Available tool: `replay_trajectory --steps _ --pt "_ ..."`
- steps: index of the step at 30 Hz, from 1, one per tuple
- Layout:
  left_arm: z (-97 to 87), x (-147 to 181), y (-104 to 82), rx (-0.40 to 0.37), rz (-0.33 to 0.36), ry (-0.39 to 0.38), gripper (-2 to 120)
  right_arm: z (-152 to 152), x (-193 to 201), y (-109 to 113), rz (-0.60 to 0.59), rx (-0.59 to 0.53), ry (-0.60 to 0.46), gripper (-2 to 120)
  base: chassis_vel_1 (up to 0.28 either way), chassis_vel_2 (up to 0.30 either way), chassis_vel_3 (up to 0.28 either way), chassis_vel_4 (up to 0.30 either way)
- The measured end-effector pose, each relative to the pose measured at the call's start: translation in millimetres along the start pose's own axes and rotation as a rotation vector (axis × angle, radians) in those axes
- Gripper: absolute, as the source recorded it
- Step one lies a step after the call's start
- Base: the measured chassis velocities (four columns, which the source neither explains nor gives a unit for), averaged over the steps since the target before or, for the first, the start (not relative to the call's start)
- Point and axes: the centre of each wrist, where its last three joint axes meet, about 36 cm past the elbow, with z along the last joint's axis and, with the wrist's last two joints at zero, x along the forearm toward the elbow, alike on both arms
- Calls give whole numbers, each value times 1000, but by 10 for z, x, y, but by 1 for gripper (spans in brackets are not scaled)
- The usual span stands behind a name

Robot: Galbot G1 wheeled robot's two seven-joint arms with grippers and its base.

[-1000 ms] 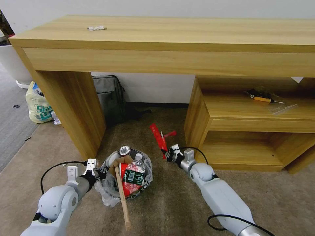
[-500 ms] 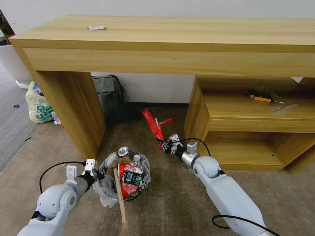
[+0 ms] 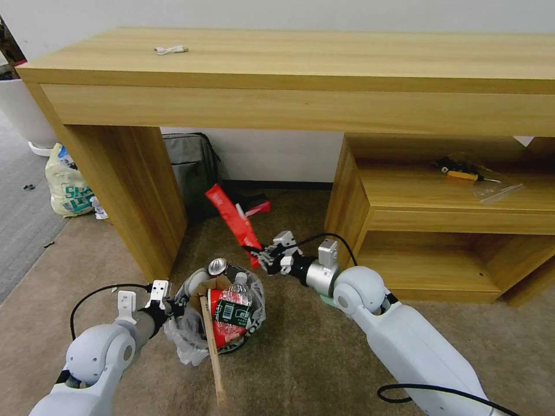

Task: Pick up the trash bin and place the garbage on the floor into it.

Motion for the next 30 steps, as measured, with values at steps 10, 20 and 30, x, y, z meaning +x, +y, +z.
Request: replay_trajectory --steps 10,20,30 --pt "-23 16 -8 -1 4 -7 0 -86 -48 245 -50 -116 110 4 0 0 0 0" --pt "-9 6 -36 -6 9 0 0 -136 -68 441 -20 -192 218 4 0 0 0 0" --pt "3 -5 -54 -2 12 1 0 -73 -121 549 8 -264 316 4 0 0 0 0"
